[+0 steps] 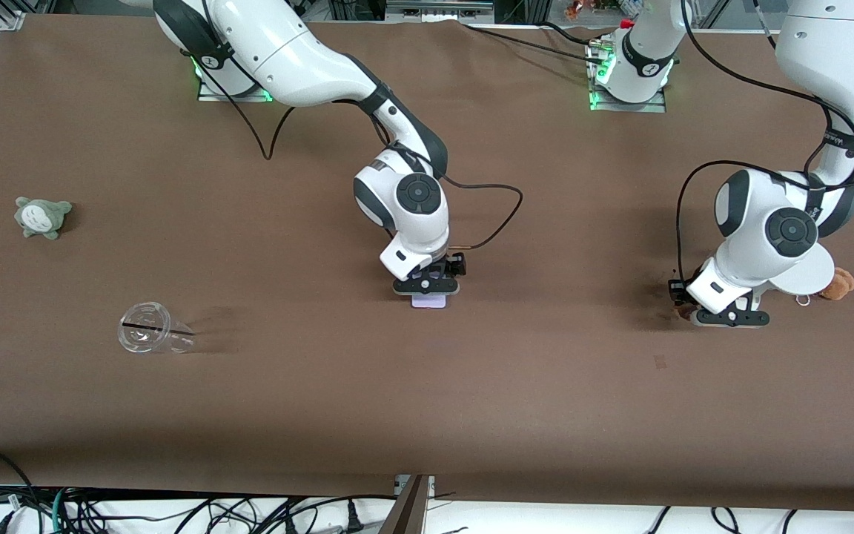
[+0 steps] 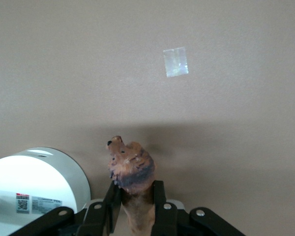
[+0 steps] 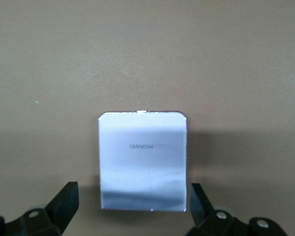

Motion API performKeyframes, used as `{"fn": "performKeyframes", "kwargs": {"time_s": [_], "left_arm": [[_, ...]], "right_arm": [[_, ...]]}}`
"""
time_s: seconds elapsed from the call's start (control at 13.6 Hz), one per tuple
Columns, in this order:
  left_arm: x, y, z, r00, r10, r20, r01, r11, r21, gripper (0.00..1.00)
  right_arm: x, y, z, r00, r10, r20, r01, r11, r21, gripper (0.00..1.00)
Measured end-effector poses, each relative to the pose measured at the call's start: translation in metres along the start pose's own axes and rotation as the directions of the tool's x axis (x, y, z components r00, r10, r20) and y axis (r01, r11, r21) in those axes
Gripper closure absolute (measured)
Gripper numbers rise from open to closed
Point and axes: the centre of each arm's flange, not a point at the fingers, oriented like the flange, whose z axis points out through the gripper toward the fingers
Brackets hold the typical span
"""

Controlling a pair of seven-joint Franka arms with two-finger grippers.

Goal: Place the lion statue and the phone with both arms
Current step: 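Set the lion beside the lamp while the right gripper lifts the phone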

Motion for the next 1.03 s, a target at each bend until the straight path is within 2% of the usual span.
{"fn": "performKeyframes", "kwargs": {"time_s": [0.81, 0.95, 1.03], "left_arm": [[-0.02, -0.009, 0.021, 0.999, 0.004, -0.041, -0.004, 1.0, -0.016, 0.69], [-0.02, -0.01, 0.021, 0.999, 0.003, -0.042, -0.004, 1.0, -0.016, 0.69], [-0.02, -0.01, 0.021, 0.999, 0.003, -0.043, -0.003, 1.0, -0.016, 0.64]], "right_arm": [[0.0, 0.005, 0.023, 1.0, 0.004, -0.01, -0.004, 1.0, 0.001, 0.0], [0.0, 0.006, 0.025, 1.0, 0.005, -0.009, -0.005, 1.0, 0.0, 0.04], [0.001, 0.006, 0.024, 1.0, 0.006, -0.011, -0.006, 1.0, 0.001, 0.12]]}}
